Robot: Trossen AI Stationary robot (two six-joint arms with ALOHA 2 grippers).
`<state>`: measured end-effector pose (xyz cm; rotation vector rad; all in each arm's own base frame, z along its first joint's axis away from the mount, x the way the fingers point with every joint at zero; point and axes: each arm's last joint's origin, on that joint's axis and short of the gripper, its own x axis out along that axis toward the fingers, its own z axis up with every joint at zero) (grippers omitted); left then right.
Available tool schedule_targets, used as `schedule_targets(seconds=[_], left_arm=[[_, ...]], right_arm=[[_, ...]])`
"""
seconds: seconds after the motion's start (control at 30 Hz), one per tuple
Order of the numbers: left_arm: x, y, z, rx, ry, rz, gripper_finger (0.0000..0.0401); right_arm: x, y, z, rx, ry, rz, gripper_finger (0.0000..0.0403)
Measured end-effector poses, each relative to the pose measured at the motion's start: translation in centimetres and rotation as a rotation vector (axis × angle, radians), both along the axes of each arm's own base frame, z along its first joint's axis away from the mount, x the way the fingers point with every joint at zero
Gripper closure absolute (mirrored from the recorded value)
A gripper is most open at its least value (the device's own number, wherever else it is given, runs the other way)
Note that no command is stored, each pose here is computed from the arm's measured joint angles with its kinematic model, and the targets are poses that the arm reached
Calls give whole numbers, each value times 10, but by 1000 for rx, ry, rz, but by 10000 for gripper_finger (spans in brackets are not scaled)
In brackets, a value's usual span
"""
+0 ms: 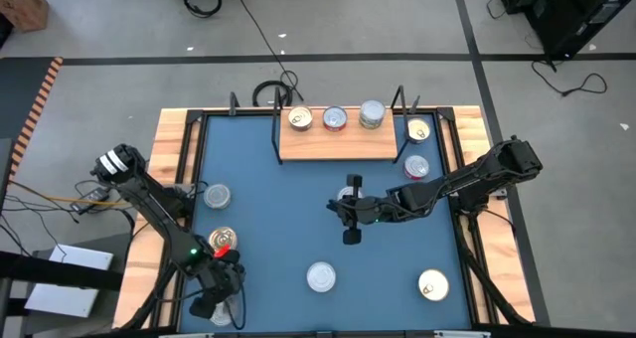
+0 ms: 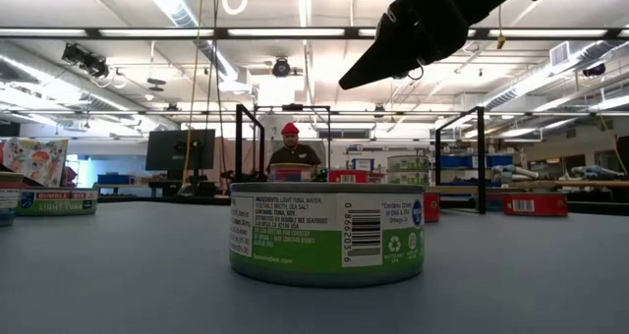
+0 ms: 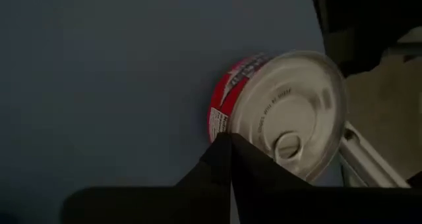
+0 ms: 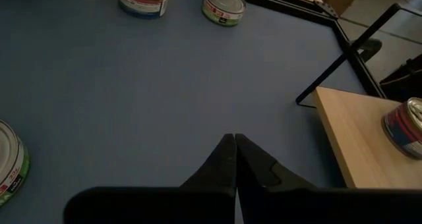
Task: Stack canned seafood by type on shelf
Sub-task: Stack the red tuna can on top of the other red tuna can on the shelf
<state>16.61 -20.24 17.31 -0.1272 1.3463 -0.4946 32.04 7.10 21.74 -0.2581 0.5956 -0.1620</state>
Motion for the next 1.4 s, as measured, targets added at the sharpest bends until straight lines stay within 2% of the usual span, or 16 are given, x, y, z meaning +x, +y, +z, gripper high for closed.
schedule_targets(seconds=[0.17,0.43,0.67,0.9,1.0,1.13,1.27,1.4], left_arm=[[8,11,7,76,23,-27,398],[29,35,9,158,-46,-16,400],[46,57,9,173,-68,4,400],[38,44,11,43,-24,-140,383],[33,36,11,31,-37,-187,384],[34,30,7,16,-51,-164,397],[37,28,-3,71,-45,-142,398],[40,26,-9,84,-35,-138,398]], right_arm=[[0,0,0,-1,0,0,395],[0,0,0,2,0,-1,394],[0,0,0,0,0,0,394],[-1,0,-1,-3,14,0,394],[-1,0,-1,-4,16,0,394],[-1,0,-1,-4,17,0,394],[-1,0,-1,-3,16,0,394],[-1,0,-1,-3,19,-1,394]])
